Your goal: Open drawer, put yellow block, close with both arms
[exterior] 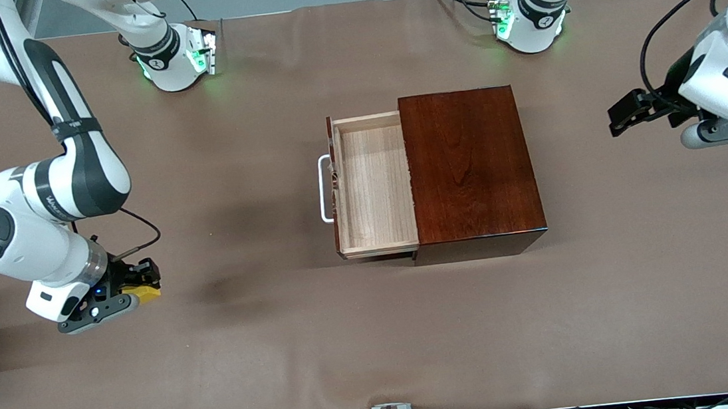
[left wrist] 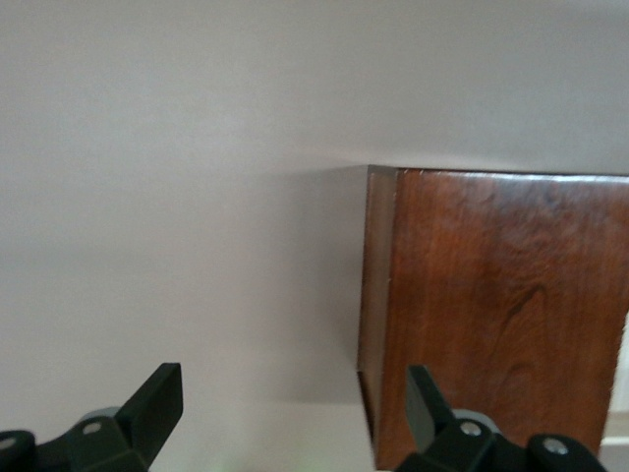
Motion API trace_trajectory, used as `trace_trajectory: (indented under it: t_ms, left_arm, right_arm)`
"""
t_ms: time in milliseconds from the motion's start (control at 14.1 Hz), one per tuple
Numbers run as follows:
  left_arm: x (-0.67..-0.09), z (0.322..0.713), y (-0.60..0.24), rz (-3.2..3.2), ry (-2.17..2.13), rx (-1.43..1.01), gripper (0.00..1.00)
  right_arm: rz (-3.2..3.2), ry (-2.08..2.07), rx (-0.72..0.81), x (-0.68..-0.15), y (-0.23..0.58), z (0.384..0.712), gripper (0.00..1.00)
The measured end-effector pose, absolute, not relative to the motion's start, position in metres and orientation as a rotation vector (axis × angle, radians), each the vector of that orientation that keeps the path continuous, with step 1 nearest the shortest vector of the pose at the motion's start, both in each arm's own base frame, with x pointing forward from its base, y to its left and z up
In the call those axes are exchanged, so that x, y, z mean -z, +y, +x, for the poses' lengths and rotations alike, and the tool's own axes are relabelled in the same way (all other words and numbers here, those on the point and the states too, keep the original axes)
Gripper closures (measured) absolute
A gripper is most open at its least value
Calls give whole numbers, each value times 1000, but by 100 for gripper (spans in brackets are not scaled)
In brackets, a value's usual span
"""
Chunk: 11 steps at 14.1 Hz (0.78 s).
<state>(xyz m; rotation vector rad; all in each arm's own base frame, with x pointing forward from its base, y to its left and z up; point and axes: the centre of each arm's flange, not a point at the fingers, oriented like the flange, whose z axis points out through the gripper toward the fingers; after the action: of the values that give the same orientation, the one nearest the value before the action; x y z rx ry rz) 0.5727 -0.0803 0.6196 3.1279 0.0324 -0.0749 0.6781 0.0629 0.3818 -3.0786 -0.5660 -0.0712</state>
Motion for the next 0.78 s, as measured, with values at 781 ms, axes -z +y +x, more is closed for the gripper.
trace_trajectory:
  t_ms: [781]
  left_arm:
    - [-616,578,-69,3124,12,37,0]
  right_arm:
    - [-2614,-1664,128,-431,203,660,44]
